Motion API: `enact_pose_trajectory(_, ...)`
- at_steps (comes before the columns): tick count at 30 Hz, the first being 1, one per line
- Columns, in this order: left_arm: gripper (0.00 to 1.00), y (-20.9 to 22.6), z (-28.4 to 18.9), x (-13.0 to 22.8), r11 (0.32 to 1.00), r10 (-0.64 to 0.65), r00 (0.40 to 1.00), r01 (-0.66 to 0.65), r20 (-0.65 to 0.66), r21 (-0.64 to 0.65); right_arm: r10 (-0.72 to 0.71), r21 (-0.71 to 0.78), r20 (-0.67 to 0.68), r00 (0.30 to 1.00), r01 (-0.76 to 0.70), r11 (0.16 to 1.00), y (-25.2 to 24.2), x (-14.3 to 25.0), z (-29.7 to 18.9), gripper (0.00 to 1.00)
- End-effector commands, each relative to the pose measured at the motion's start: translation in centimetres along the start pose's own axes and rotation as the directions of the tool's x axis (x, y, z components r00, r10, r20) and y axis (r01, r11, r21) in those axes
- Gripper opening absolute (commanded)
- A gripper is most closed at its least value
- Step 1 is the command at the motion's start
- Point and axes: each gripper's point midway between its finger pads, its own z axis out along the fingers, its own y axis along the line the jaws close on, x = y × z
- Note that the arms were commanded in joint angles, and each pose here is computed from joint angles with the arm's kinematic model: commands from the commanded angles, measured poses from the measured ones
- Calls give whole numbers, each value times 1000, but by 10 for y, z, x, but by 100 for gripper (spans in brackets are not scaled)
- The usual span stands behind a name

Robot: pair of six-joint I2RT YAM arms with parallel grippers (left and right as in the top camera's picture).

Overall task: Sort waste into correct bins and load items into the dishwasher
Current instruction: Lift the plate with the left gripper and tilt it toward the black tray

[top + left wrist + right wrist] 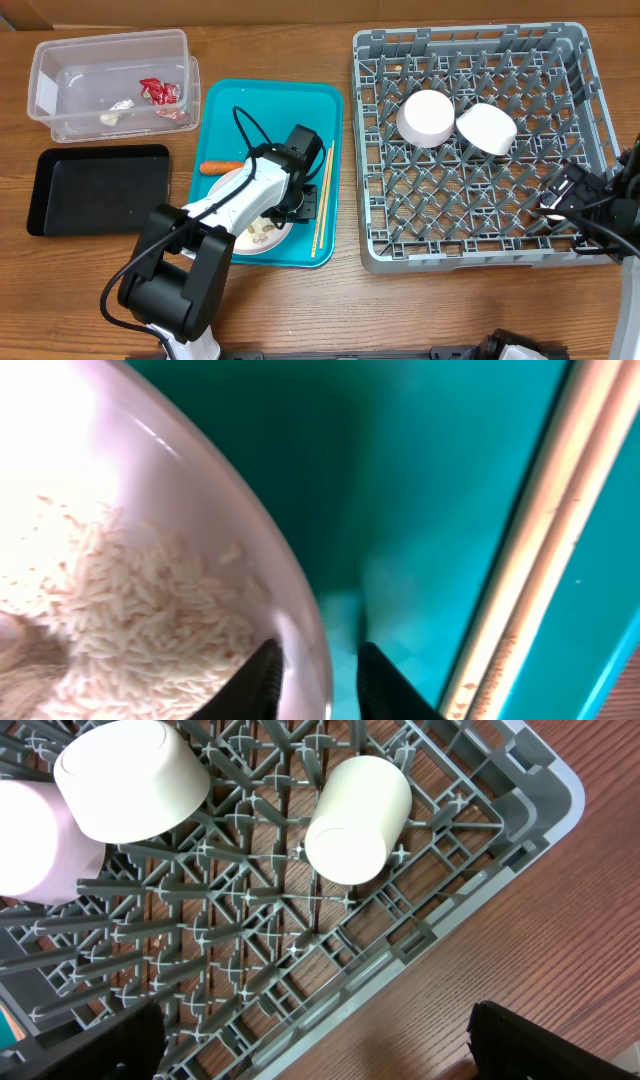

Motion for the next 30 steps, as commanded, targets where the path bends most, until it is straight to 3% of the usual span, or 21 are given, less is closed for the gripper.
enact_pose_trajectory(1,22,10,8,7,998,12,1000,-13,-18,-56,-4,-13,29,1000,4,1000,2,-6,-7,100)
enact_pose_trajectory(8,4,15,7,-3,996,14,999,-11,30,-90,-4,-13,29,1000,4,1000,2,-6,-7,100)
enact_pose_trajectory(21,4,29,1,-18,984,21,995,-3,99,-179,-4,-13,29,1000,4,1000,2,-6,-7,100)
enact_pose_trajectory(30,4,22,-29,-38,982,33,991,-8,127,-189,-4,-13,29,1000,4,1000,2,-6,-7,100)
